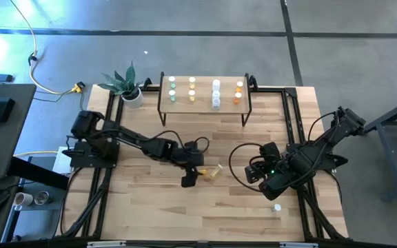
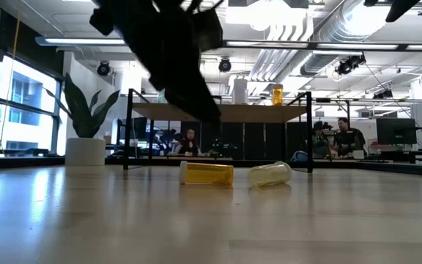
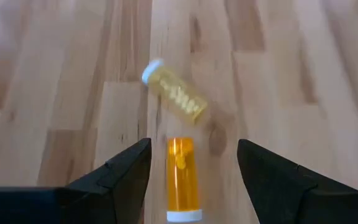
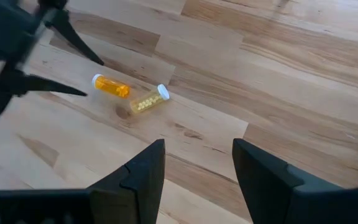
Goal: Pick and place medicine bottles onto shelf by color
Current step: Put the orange pill bottle aligned with the other orange pill bottle on the shelf
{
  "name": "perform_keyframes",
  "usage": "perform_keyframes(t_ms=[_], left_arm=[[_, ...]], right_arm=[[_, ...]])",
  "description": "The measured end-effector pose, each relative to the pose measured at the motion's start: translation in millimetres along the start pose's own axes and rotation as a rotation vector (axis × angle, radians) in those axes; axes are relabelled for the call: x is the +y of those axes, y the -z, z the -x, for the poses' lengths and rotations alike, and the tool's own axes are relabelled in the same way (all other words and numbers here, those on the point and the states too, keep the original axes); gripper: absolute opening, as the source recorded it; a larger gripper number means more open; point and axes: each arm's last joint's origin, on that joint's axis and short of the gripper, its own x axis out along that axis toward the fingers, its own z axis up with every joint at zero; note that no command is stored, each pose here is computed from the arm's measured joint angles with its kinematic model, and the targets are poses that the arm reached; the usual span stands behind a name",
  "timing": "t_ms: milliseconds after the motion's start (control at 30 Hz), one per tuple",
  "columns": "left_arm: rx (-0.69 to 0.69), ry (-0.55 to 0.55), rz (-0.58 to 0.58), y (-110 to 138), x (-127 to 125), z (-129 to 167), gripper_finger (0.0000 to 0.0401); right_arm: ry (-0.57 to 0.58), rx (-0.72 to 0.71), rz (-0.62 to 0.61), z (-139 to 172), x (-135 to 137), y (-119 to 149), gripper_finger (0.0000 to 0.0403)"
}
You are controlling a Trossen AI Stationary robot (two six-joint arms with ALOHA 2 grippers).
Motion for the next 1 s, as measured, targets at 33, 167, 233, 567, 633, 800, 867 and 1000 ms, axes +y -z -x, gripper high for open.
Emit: perform_keyframes(t_ms=[33,167,233,567,633,800,867,1000], left_arm=[[0.012,-0.004,0.0,2,0,-4,0.0229],[0.044,-0.01,-0.002,9,1,-17,0.0229],[0.066,-0.013,-0.003,13,1,-23,0.0229],[0.086,-0.016,-0.035,17,2,-29,0.0229],[0.086,-0.025,-0.054,18,2,-29,0.0229],[0.103,-0.048,-0.081,19,5,-29,0.0229],[0.104,-0.04,-0.077,19,6,-29,0.0229],[0.112,-0.026,-0.076,20,6,-29,0.0223]], right_arm=[[-0.001,-0.003,0.0,0,0,0,0.0179],[-0.013,-0.027,-0.006,0,1,-1,0.0179],[-0.022,-0.04,-0.009,0,1,-1,0.0179],[-0.028,-0.045,-0.012,0,2,-1,0.0179],[-0.032,-0.044,-0.015,0,2,-1,0.0179],[-0.031,-0.045,-0.014,-1,3,0,0.0179],[-0.023,-0.047,-0.011,-3,5,1,0.0179],[0.011,-0.053,-0.003,-12,10,5,0.0179]])
